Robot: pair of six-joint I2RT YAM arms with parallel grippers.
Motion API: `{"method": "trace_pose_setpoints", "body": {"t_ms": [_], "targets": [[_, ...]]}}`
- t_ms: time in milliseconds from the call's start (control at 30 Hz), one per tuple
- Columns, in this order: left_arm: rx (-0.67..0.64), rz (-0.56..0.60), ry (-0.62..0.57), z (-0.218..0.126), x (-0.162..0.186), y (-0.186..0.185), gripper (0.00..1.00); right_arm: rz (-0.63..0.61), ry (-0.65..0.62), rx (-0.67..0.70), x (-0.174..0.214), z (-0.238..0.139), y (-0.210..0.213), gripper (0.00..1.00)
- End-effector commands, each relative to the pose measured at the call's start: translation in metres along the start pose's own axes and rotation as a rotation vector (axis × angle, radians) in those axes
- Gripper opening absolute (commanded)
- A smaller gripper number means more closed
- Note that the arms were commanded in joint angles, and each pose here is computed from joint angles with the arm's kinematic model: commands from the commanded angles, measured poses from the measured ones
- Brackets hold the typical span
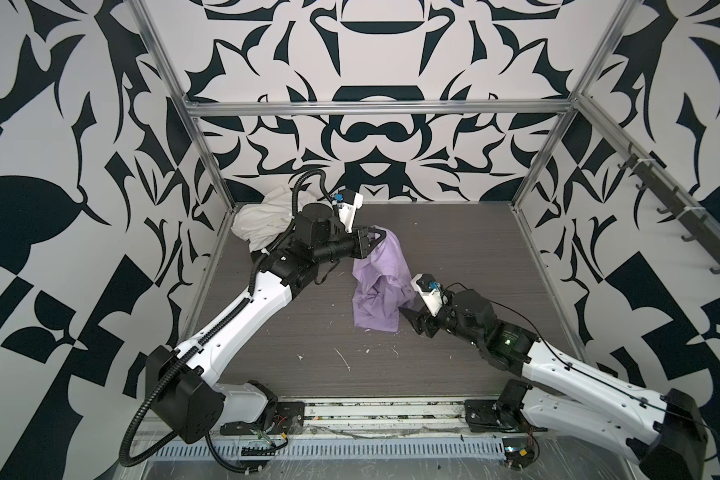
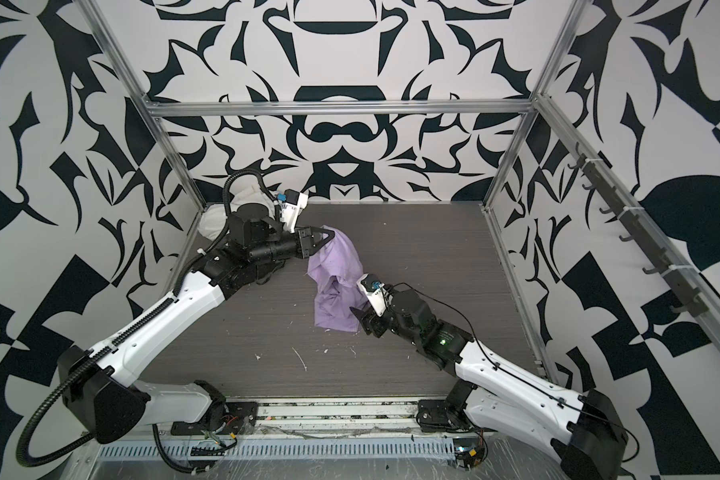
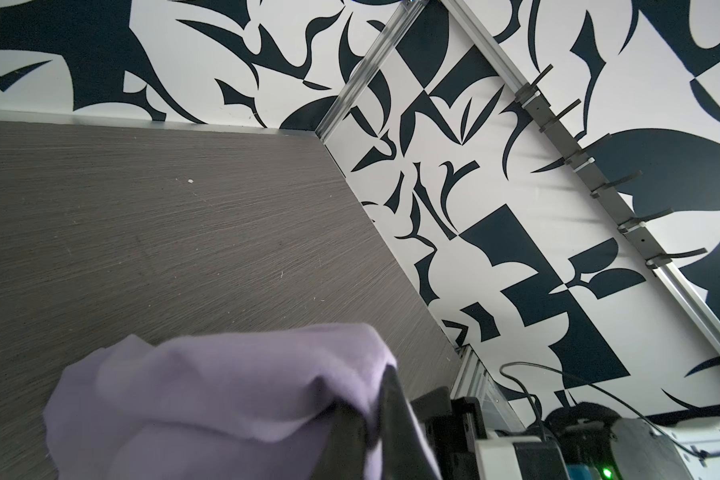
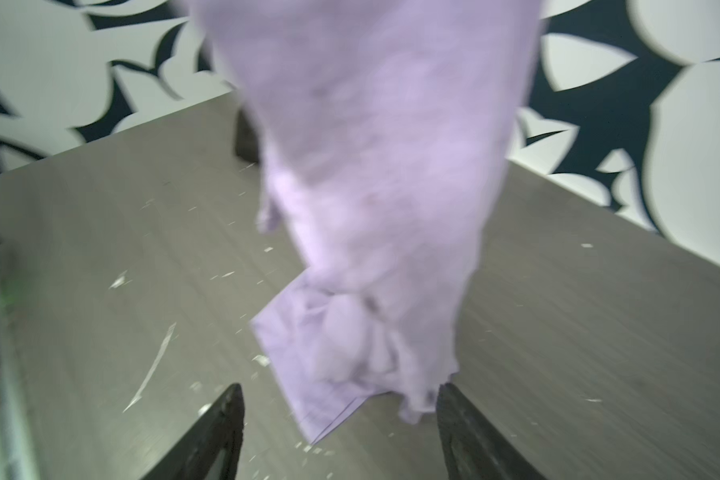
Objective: Pick out a specific cloth from the pile
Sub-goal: 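Lay the lavender cloth on the open table with the left gripper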
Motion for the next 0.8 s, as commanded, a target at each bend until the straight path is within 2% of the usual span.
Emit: {"method": "trace_pose_setpoints", "body": {"t_ms": [0,167,433,567,667,767], "targets": [[0.016,0.019,0.003,-0.008,-0.006,-0.010,0.00,0.008,0.016,-0.201,-0.017,-0.017,0.029,0.74],[0.057,0.022,0.081,-0.006,0.006,-0.014,0.00,0.011,-0.024,-0.235,-0.033,-0.031,0.036,0.72],[0.094,0.042,0.248,-0.003,0.039,-0.024,0.00,0.011,-0.097,-0.042,-0.039,-0.035,0.006,0.67],[0.073,0.024,0.323,0.000,0.061,-0.013,0.00,0.018,-0.104,-0.058,-0.041,-0.033,0.005,0.66],[0.054,0.011,0.369,0.004,0.076,-0.006,0.00,-0.040,-0.094,-0.115,-0.043,-0.033,0.013,0.66],[0.004,0.046,0.425,0.011,0.091,0.001,0.00,-0.086,-0.092,-0.080,-0.048,-0.030,0.009,0.67]]}}
Point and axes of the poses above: each gripper's point midway between its finger pads, its own z axis out along the fingers, its own y axis along the line the jaws close on, x = y × z, the point moved 5 cm from there along -z, back along the fingers, and after that the axes turned 11 degrees about z, right-handed, at the moved point
